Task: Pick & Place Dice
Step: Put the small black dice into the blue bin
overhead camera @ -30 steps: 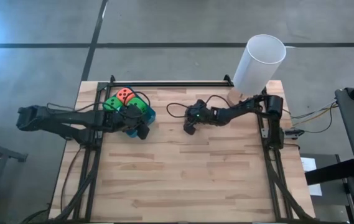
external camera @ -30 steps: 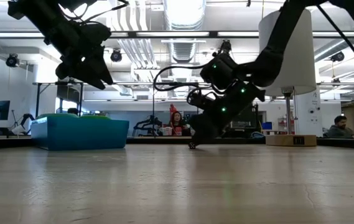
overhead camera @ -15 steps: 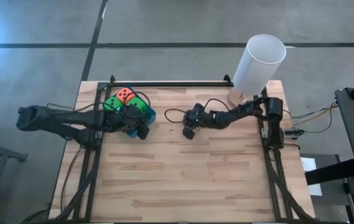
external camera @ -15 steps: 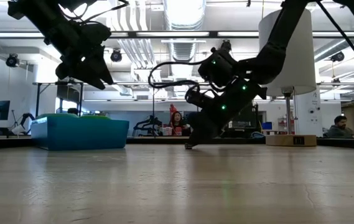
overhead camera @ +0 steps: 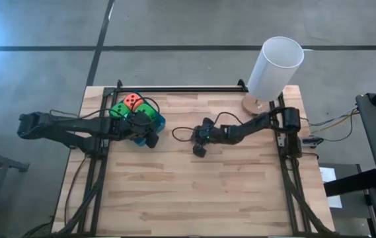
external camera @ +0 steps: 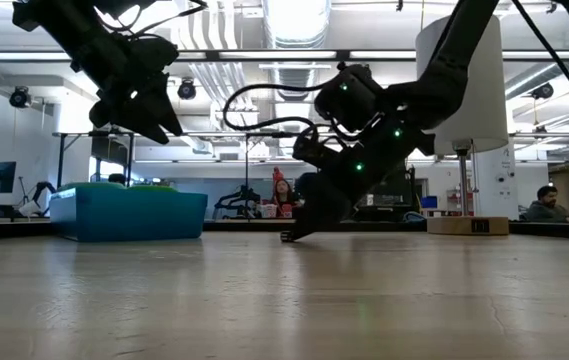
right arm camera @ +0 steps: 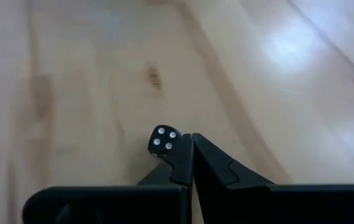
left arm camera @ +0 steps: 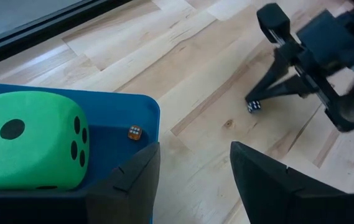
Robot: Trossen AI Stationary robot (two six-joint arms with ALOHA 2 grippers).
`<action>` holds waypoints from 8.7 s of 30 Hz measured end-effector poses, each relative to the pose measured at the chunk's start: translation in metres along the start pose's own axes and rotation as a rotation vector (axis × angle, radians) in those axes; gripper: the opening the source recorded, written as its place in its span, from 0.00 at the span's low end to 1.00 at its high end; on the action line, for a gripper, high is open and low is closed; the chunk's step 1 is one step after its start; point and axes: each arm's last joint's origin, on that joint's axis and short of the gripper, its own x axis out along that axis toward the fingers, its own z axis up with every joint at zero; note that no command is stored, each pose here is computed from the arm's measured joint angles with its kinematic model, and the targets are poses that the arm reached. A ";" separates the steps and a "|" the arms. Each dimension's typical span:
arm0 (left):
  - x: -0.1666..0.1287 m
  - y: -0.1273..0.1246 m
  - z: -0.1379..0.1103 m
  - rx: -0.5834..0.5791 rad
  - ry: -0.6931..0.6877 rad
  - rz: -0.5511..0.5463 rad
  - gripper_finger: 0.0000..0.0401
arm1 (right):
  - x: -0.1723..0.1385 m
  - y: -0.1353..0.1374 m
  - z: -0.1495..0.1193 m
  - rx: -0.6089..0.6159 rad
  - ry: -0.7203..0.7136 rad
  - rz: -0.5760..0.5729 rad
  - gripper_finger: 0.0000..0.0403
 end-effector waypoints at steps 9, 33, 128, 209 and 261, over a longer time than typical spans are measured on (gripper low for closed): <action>0.000 0.000 0.000 0.000 0.000 0.000 0.47 | -0.002 0.017 0.002 -0.029 -0.011 0.048 0.02; 0.000 0.000 0.000 -0.001 -0.003 -0.002 0.48 | -0.026 0.042 0.024 -0.103 -0.104 0.102 0.02; 0.153 -0.081 -0.030 0.757 0.137 -0.454 0.45 | -0.175 0.024 0.050 -0.075 -0.237 0.166 0.02; 0.022 -0.016 0.005 0.194 0.052 0.358 0.13 | -0.174 0.024 0.049 -0.063 -0.237 0.167 0.02; 0.045 0.024 -0.010 0.072 0.203 0.407 0.17 | -0.174 0.024 0.050 -0.063 -0.250 0.168 0.02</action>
